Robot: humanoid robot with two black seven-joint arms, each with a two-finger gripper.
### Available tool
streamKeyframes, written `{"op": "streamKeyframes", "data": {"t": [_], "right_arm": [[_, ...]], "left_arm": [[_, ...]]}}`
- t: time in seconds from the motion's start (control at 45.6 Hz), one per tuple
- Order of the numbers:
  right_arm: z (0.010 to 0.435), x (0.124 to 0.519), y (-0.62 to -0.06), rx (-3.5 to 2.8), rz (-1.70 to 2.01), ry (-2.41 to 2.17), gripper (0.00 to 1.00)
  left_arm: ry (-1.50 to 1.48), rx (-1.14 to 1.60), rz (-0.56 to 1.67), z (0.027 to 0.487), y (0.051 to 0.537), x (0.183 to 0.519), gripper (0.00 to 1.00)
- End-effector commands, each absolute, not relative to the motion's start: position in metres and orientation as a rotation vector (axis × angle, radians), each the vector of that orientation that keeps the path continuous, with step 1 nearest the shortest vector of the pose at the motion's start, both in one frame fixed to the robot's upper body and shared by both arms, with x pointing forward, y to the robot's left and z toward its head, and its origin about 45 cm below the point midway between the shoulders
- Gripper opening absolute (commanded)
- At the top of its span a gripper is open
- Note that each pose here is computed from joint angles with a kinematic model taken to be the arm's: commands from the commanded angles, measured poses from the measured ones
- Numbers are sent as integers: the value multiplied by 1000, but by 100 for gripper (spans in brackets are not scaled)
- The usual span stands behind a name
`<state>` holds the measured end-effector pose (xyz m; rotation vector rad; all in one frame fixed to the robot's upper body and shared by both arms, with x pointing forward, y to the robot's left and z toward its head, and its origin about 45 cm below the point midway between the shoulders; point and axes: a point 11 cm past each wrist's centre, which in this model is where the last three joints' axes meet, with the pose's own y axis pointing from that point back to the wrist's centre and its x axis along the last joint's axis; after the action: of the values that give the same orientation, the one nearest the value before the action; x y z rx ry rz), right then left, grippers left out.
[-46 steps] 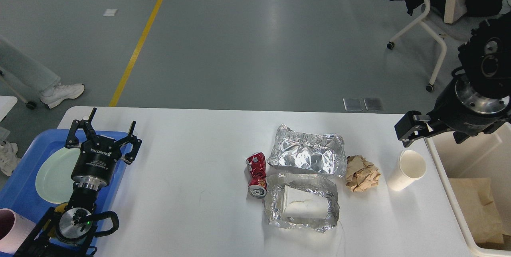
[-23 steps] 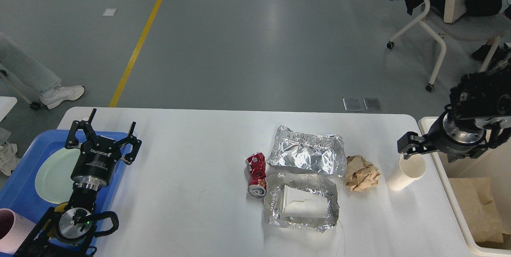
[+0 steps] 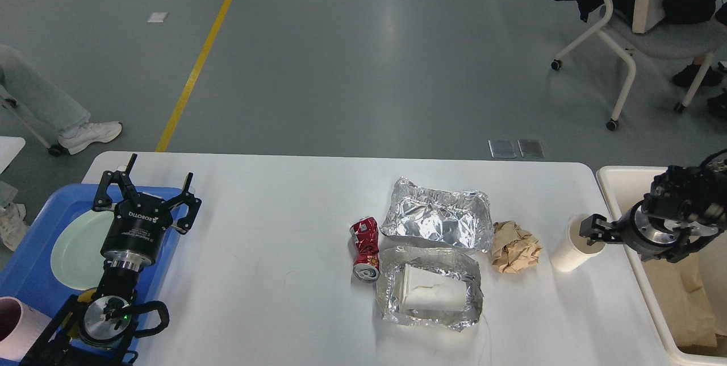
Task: Tidy desktop
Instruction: 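Grasp the white paper cup with the right gripper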
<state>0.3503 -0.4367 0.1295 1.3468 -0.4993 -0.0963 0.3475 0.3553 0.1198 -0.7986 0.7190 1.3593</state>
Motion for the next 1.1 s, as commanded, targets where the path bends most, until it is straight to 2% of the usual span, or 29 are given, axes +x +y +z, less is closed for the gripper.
{"op": "streamKeyframes", "data": {"t": [0.0, 0.088, 0.219, 0.351, 0.504, 1.074], "right_arm": [[122, 349, -441, 1332, -73, -540, 93], [119, 350, -436, 1354, -82, -555, 78], [120, 353, -428, 1380, -86, -562, 66], [116, 352, -420, 1402, -97, -552, 29], [111, 345, -414, 1415, -107, -526, 0], [113, 343, -410, 1427, -116, -526, 0]], "left_arm": [[719, -798, 1359, 120, 355, 348, 96], [718, -799, 1358, 120, 355, 347, 96], [719, -798, 1359, 120, 355, 348, 96], [719, -798, 1359, 120, 355, 348, 96], [719, -798, 1359, 120, 355, 348, 96], [720, -799, 1359, 120, 355, 348, 96]]}}
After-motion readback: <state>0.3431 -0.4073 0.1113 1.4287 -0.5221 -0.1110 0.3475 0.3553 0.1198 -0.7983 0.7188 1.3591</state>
